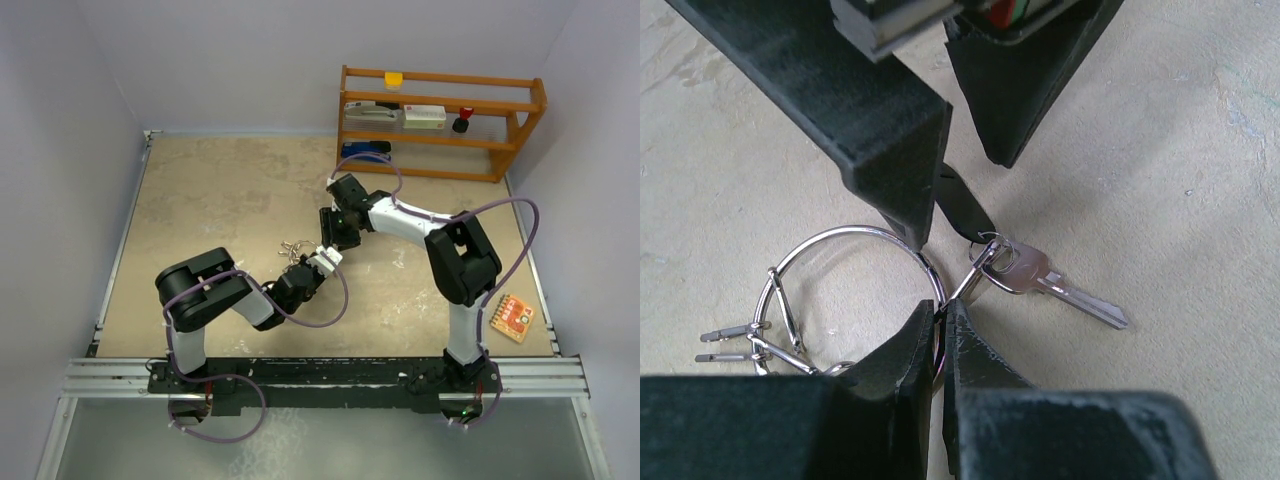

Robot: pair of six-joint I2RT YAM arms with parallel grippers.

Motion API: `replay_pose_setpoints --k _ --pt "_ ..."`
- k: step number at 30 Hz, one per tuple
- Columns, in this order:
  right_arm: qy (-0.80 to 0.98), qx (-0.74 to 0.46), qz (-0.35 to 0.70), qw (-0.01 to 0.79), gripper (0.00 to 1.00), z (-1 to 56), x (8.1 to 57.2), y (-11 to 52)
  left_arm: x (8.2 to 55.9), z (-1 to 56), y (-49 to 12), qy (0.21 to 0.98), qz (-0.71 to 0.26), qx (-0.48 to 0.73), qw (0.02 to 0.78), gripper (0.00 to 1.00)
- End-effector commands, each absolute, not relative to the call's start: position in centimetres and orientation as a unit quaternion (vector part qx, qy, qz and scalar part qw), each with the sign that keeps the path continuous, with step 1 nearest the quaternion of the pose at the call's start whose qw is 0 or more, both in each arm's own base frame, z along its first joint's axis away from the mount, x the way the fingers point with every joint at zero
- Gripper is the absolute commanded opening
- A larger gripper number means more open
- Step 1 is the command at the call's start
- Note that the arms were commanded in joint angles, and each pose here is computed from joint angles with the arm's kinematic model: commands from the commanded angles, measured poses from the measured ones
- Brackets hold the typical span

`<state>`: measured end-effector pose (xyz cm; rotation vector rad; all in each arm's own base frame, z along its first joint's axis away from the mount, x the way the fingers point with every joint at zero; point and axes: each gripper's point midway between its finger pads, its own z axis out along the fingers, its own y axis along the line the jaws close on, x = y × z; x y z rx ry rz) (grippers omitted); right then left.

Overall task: Put the keys on the keyring
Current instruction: Pick up the keyring from the center of the board.

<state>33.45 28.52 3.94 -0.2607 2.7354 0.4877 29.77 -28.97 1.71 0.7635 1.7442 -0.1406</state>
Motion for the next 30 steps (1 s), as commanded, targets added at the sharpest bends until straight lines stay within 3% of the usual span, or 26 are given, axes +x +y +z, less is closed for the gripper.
replay_pose_setpoints --k 1,30 --pt "0.965 -0.090 0.170 0.180 0.52 4.4 34.1 29.2 27.6 -3.0 -27.4 0.782 -0.043 0.365 0.503 0.00" --pt "0.972 -0.086 0.139 0.168 0.38 2.9 34.6 28.6 27.6 -3.1 -27.3 0.784 -0.041 0.363 0.502 0.00"
